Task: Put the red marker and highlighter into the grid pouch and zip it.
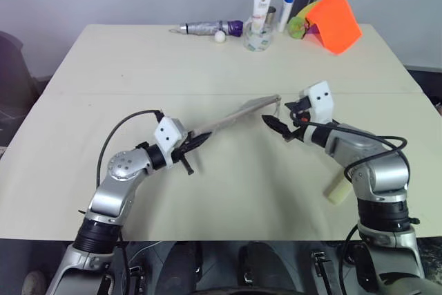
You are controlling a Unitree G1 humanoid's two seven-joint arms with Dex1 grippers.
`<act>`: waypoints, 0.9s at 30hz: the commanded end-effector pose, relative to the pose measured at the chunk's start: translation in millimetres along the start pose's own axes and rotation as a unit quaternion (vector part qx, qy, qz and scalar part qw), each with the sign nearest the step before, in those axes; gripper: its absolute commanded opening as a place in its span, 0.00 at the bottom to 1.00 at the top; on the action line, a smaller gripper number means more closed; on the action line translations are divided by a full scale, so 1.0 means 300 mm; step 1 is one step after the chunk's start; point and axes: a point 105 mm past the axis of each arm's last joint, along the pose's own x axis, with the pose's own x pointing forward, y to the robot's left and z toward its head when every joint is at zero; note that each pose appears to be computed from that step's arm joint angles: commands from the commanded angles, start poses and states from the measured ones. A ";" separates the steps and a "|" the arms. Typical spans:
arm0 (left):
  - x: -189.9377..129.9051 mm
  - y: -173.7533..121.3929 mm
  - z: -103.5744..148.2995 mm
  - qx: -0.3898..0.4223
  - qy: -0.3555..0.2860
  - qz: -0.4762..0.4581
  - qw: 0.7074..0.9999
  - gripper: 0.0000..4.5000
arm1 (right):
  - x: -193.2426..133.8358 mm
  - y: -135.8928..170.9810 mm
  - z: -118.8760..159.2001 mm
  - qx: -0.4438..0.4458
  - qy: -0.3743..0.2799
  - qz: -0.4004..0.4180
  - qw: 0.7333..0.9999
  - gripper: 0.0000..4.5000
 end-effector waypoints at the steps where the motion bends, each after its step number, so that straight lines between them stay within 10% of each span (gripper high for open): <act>1: 0.005 -0.014 0.045 0.019 -0.019 -0.011 1.000 0.00 | -0.003 -0.003 0.039 -0.003 -0.028 -0.003 1.000 0.91; 10: 0.008 -0.020 0.039 0.018 -0.017 -0.010 1.000 0.00 | -0.003 0.011 0.054 -0.004 -0.037 0.006 0.999 0.01; 27: 0.140 -0.096 0.023 -0.008 -0.008 -0.002 1.000 0.00 | -0.024 0.296 0.035 -0.153 0.016 0.166 0.974 0.01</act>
